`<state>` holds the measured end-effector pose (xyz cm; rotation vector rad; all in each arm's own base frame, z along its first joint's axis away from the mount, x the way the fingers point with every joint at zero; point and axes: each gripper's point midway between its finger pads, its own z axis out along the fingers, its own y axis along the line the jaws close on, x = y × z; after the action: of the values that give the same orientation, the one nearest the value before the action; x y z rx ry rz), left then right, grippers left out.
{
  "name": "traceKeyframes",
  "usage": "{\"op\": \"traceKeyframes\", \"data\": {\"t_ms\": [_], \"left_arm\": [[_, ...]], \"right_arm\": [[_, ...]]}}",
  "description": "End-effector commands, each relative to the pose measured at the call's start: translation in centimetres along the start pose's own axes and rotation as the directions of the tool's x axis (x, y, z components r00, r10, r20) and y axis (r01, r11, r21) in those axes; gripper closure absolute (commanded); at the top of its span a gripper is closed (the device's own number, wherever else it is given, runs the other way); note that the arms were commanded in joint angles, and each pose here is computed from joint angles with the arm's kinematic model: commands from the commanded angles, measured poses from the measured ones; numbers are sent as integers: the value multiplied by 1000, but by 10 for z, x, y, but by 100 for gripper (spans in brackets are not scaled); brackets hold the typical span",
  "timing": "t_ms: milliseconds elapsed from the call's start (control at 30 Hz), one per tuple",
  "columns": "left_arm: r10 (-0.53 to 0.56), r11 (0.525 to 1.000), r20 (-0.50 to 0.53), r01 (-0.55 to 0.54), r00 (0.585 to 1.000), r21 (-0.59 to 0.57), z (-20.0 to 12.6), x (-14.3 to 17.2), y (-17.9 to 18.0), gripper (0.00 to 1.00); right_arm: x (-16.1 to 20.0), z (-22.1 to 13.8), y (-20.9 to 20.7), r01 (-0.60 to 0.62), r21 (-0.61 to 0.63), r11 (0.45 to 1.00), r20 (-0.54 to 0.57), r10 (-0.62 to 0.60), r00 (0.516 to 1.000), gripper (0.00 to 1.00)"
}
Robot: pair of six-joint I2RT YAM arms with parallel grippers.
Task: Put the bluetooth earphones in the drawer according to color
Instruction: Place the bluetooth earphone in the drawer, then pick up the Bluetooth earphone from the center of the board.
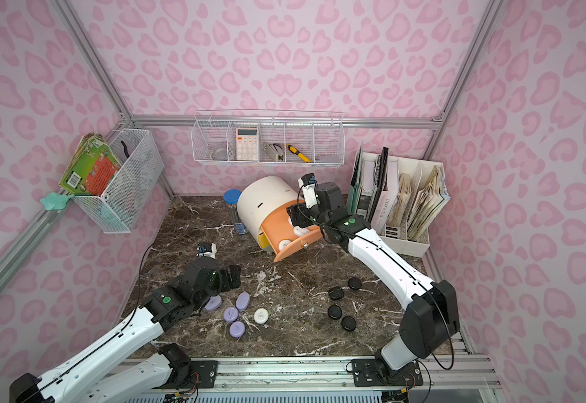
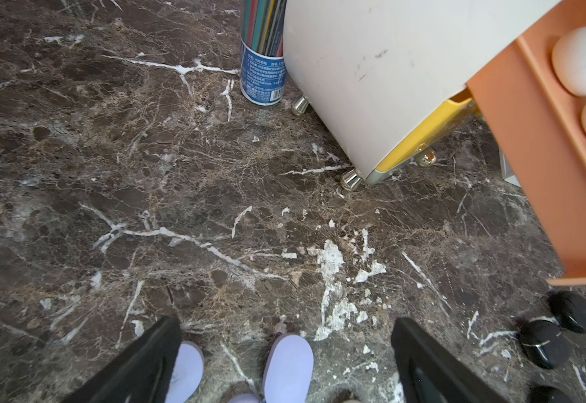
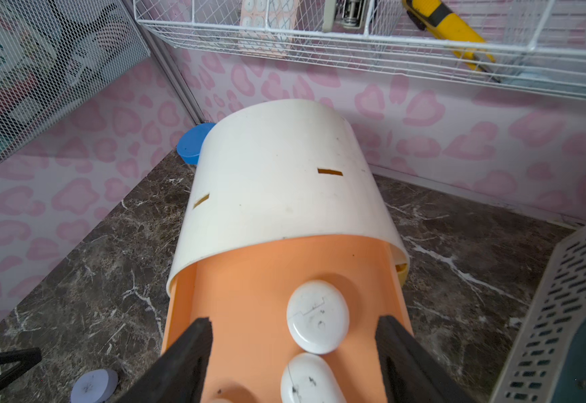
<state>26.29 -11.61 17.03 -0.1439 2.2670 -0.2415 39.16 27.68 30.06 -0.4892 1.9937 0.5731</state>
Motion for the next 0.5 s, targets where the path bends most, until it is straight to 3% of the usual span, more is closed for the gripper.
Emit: {"op": "traceKeyframes", "data": {"t_ms": [0, 200, 467], "left_arm": [[23, 998, -24, -22, 999, 62, 2, 2, -13, 1], [26, 988, -122, -6, 992, 156, 2, 16, -36, 3], [79, 988, -280, -38, 957, 147, -5, 57, -57, 10]], "right_arm": [[8, -16, -4, -2, 22, 1000, 14, 2, 1000, 17], [30, -55, -19, -12, 69, 998, 32, 10, 999, 2], [68, -100, -46, -58, 163, 985, 72, 47, 996, 2]]}}
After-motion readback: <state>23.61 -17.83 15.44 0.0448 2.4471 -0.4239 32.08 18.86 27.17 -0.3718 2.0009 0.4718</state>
